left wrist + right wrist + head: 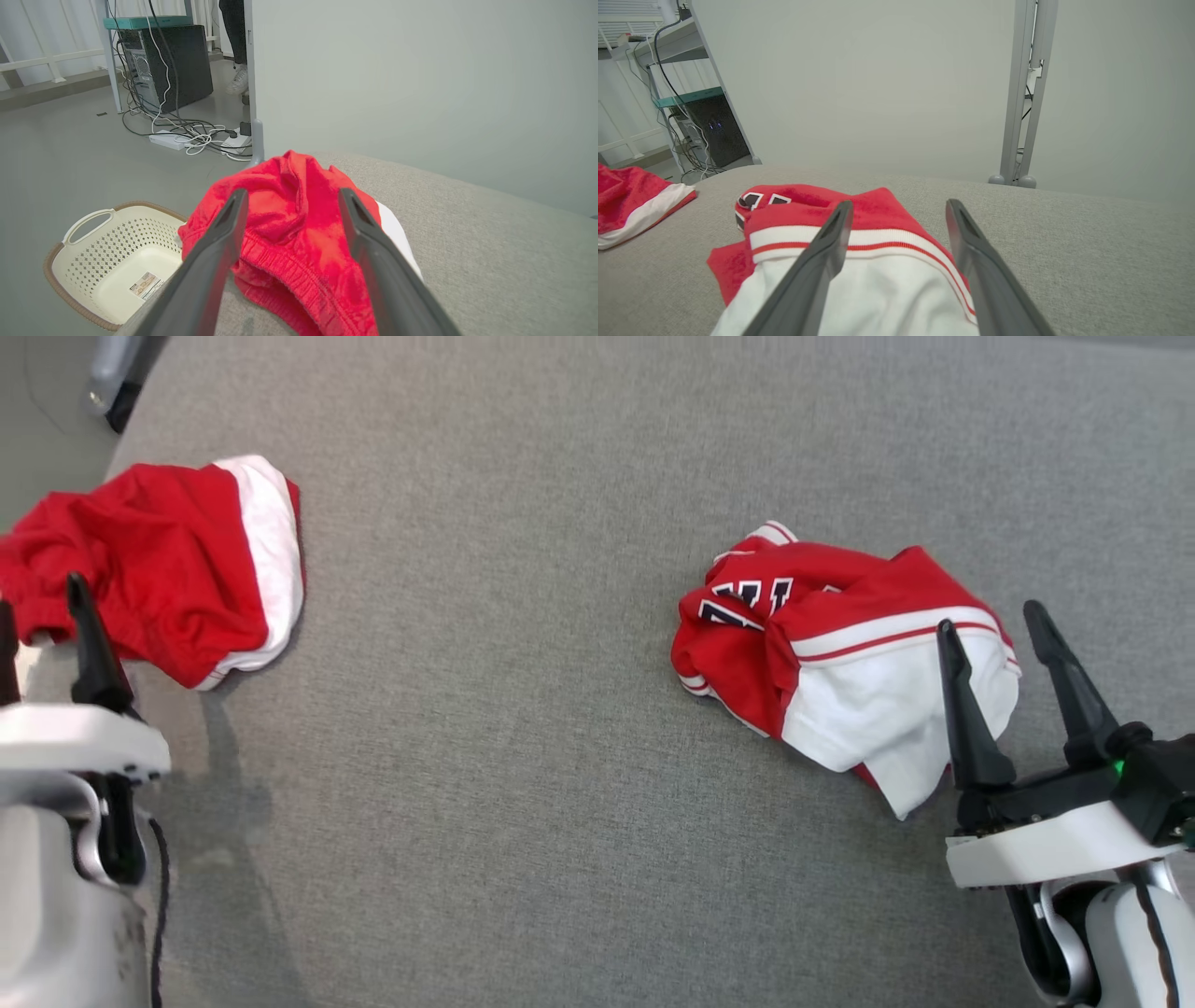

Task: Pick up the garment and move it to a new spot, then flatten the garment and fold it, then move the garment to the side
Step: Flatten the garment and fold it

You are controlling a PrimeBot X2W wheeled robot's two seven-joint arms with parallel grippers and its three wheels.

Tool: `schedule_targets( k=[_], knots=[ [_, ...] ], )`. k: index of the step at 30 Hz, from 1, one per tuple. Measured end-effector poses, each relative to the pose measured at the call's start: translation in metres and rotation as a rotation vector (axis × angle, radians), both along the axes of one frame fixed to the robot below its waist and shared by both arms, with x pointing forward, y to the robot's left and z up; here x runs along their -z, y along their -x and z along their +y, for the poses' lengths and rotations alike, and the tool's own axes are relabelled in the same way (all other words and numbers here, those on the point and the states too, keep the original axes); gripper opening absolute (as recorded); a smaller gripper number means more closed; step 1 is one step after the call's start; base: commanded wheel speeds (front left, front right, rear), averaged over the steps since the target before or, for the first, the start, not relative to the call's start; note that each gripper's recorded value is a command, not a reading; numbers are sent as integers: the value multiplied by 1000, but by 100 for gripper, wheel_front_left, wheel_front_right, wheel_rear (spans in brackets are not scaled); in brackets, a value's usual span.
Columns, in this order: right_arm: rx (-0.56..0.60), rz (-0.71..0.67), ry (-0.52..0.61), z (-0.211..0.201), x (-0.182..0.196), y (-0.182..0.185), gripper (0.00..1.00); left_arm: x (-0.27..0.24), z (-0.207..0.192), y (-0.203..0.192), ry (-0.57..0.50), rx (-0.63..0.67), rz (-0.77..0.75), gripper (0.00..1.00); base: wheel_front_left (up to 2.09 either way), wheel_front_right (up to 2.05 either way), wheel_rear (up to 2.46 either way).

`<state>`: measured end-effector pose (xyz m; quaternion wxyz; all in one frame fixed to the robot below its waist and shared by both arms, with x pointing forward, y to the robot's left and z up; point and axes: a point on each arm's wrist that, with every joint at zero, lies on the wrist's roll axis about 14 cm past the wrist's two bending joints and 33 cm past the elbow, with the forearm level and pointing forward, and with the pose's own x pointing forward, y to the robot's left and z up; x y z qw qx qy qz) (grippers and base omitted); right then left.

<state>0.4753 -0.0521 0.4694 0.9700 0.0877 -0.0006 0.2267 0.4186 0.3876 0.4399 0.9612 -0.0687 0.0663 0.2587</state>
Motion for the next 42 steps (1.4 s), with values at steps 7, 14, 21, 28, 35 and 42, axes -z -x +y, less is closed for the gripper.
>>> schedule_targets(
  k=[7, 14, 21, 28, 35, 42],
  knots=[
    [15, -33, -12, -3, -20, 20, 100, -18, -42, 35, -58, 78, -56, 100, 0, 0, 0],
    [57, -47, -9, -15, -31, 39, 100, -28, -99, 55, -61, 208, -102, 100, 0, 0, 0],
    [148, -50, 9, -46, -35, 59, 100, -41, -164, 50, -56, 385, -136, 100, 0, 0, 0],
    [225, -44, 32, -73, -35, 81, 100, -44, -191, 51, -50, 473, -127, 100, 0, 0, 0],
    [283, -49, 32, -92, -38, 105, 100, -45, -214, 60, -47, 556, -116, 100, 0, 0, 0],
    [325, -54, 25, -105, -41, 119, 100, -51, -229, 61, -50, 605, -131, 100, 0, 0, 0]
  ],
)
